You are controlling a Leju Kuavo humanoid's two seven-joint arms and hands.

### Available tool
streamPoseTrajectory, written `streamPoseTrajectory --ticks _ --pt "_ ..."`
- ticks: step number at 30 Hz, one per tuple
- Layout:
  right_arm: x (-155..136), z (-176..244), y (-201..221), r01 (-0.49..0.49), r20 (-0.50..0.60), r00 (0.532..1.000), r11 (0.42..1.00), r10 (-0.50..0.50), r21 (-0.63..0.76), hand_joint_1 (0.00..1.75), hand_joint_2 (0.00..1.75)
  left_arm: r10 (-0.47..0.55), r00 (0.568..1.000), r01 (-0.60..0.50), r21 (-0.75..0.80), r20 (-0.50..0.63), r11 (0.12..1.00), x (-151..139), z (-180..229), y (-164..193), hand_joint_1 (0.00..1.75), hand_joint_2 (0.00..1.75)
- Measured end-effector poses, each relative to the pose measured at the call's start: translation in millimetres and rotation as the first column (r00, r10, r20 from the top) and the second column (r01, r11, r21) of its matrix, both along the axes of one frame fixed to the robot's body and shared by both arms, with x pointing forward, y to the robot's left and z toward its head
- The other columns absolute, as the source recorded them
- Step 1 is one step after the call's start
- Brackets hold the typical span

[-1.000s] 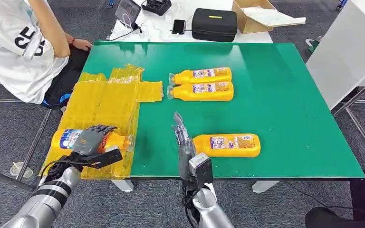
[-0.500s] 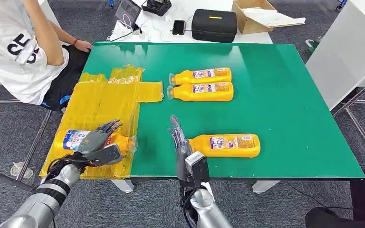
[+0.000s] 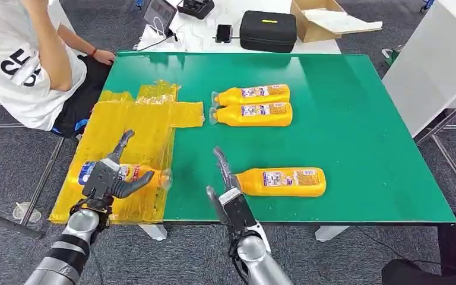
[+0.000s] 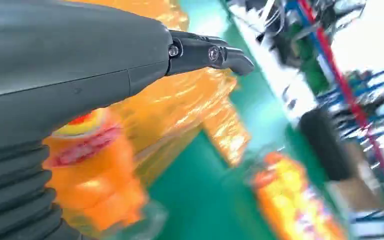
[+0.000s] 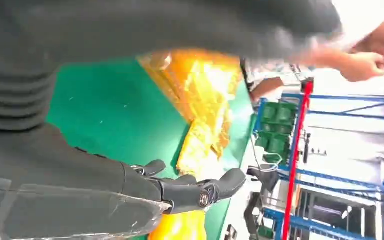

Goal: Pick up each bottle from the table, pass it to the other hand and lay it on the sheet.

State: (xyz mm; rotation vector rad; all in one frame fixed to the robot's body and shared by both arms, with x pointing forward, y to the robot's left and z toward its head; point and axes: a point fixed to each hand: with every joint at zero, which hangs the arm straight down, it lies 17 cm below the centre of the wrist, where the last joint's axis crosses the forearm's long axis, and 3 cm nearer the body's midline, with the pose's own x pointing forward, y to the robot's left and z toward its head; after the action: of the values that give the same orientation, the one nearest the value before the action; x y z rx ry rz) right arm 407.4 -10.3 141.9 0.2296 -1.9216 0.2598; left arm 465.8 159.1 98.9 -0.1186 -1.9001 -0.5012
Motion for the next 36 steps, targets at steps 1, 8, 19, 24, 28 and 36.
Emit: streamPoseTrajectory --ticks 1,8,19,24,28,36 --pt "2 -2 -2 0.014 0.003 1.000 0.999 -0.014 -0.032 0.00 1.75 0.050 0.999 -0.049 -0.028 0.022 0.998 4 9 5 0.00 1.75" --pt "8 -4 -17 0.054 0.028 0.998 0.992 -0.051 -0.113 0.00 1.75 0.257 0.964 -0.242 -0.160 0.076 0.957 19 45 41 0.00 1.75" --pt "37 -35 -92 0.115 0.070 0.993 0.784 -0.091 -0.610 0.00 1.75 0.591 0.799 -0.541 -0.301 0.106 0.785 -2 73 116 0.00 1.75" --pt "44 -67 -134 0.016 -0.043 0.997 0.705 -0.066 -0.709 0.00 1.75 0.580 0.810 -0.541 -0.277 0.082 0.794 -9 58 106 0.00 1.75" --pt "41 -88 -164 -0.038 -0.104 0.993 0.660 -0.060 -0.750 0.00 1.75 0.573 0.818 -0.544 -0.259 0.047 0.798 -10 43 97 0.00 1.75" --pt "39 -105 -197 -0.094 -0.162 0.985 0.607 -0.058 -0.789 0.00 1.75 0.566 0.824 -0.550 -0.234 0.005 0.802 -10 24 91 0.00 1.75"
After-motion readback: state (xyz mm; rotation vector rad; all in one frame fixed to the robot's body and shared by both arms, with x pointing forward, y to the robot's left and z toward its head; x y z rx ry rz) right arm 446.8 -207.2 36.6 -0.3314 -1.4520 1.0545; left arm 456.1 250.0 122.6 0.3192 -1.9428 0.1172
